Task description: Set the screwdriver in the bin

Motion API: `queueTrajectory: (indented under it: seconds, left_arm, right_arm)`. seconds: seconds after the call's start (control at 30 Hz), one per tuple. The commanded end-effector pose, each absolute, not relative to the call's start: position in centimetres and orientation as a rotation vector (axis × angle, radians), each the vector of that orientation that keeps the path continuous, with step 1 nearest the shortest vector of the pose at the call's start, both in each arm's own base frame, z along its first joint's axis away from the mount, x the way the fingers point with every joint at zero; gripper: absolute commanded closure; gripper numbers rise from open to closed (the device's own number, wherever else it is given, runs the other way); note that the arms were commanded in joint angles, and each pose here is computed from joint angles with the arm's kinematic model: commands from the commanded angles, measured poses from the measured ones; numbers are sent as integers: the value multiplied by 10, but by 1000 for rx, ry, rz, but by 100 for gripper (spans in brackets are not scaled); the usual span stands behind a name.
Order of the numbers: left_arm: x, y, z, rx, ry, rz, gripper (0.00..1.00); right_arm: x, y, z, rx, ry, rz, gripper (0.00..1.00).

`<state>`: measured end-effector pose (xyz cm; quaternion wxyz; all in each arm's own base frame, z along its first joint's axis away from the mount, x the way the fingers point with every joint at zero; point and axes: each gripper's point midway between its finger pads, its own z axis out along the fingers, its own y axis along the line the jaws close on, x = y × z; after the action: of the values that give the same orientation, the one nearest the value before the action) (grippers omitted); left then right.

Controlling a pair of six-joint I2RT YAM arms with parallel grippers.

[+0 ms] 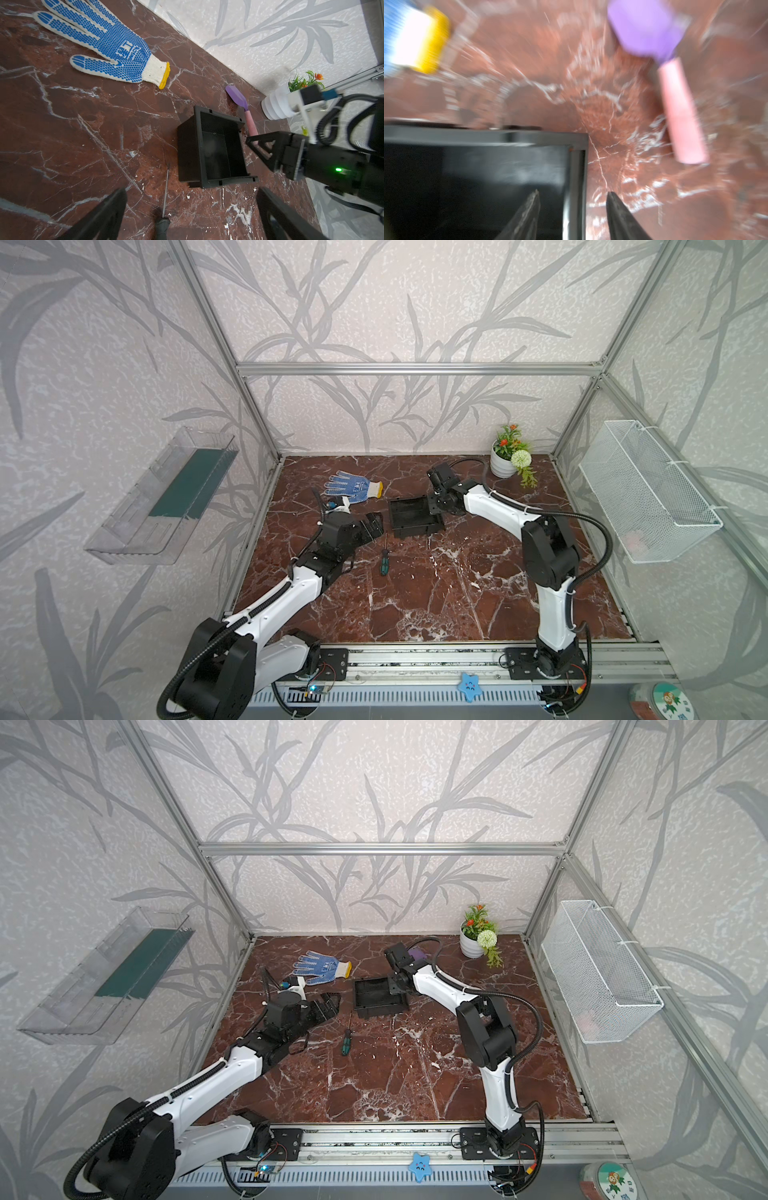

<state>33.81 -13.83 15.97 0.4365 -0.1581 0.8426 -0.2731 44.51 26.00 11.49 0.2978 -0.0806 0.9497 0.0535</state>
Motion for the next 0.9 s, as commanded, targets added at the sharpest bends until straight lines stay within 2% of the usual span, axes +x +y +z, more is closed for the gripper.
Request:
queueTrajectory:
  seconds: [0.0,0.13,0.47,0.87]
  left_arm:
    - [335,-141,174,-399,2086,-733,1]
    - [328,-131,163,-497,2090,-837,1]
    - [306,-78,130,-831,2057,-987,1]
    - [298,-69,110,-883,2049,-987,1]
  right_arm:
    - [422,282,168,-306,2401,219,42]
    - [381,323,167,-400,2379,352,35]
    - [291,406,96,-448,2555,562,34]
    - [273,424,37,-503,2677,472,34]
